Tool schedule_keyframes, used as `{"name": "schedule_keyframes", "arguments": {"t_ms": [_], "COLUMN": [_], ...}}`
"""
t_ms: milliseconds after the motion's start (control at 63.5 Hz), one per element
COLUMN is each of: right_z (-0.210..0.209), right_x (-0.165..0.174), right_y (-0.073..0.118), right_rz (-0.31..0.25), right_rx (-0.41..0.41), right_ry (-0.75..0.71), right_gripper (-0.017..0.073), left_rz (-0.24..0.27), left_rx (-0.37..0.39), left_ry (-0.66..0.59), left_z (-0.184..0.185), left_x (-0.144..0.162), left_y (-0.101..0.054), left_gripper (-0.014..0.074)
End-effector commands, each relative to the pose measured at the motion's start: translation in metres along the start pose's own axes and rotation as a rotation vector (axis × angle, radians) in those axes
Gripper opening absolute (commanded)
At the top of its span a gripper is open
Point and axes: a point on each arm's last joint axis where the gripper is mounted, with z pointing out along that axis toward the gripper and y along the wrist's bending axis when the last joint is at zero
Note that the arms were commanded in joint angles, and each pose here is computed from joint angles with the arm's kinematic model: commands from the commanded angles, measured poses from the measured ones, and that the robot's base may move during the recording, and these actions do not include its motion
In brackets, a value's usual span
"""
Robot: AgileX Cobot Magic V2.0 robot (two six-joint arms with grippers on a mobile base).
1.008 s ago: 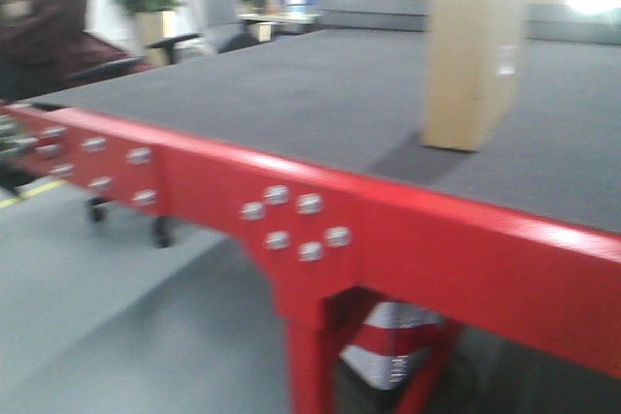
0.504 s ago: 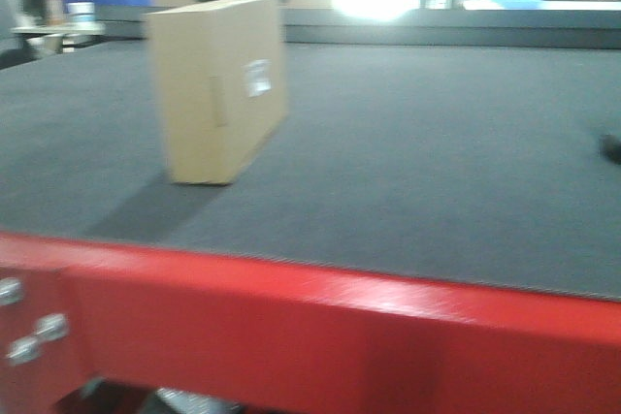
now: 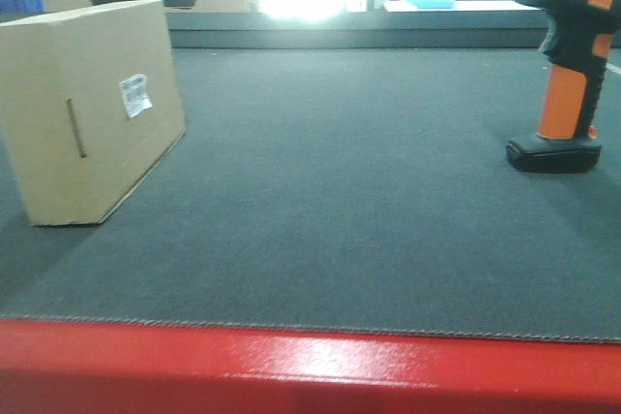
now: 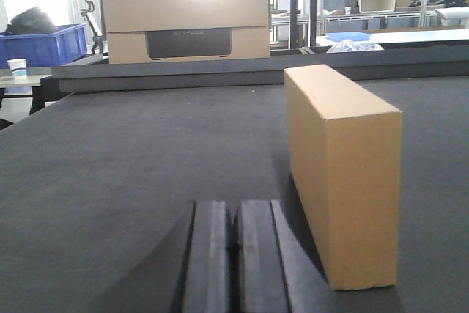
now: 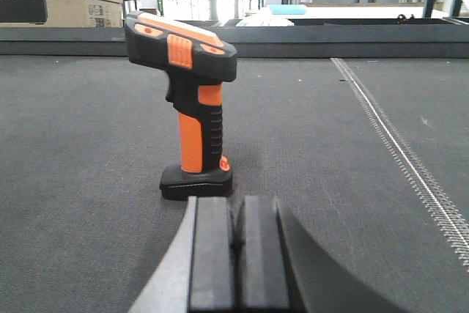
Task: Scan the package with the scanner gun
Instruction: 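Pull up to the table facing the cardboard box and scanner gun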
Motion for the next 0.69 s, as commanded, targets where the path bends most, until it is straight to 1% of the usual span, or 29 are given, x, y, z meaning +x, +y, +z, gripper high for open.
{"name": "schedule_keyframes", "arguments": {"t_ms": [0, 677], "right_z": [-0.0002, -0.0002], "right_x": [-0.0016, -0.0016], "right_y": [0.0004, 0.0004], "right_rz": [-0.01, -0.01], "right_rx": [-0.008, -0.008], "right_ry": [-0.018, -0.018], "right_gripper": [-0.0154, -0.0154], "left_rz": [-0.01, -0.01], "left_rx": [-0.004, -0.004], "left_ry": [-0.024, -0.024], "left_z": [-0.0003, -0.0003], "left_x": [-0.0029, -0.0029], "left_y": [0.0004, 0.0004], "left_gripper": [-0.0111, -0.0111]}}
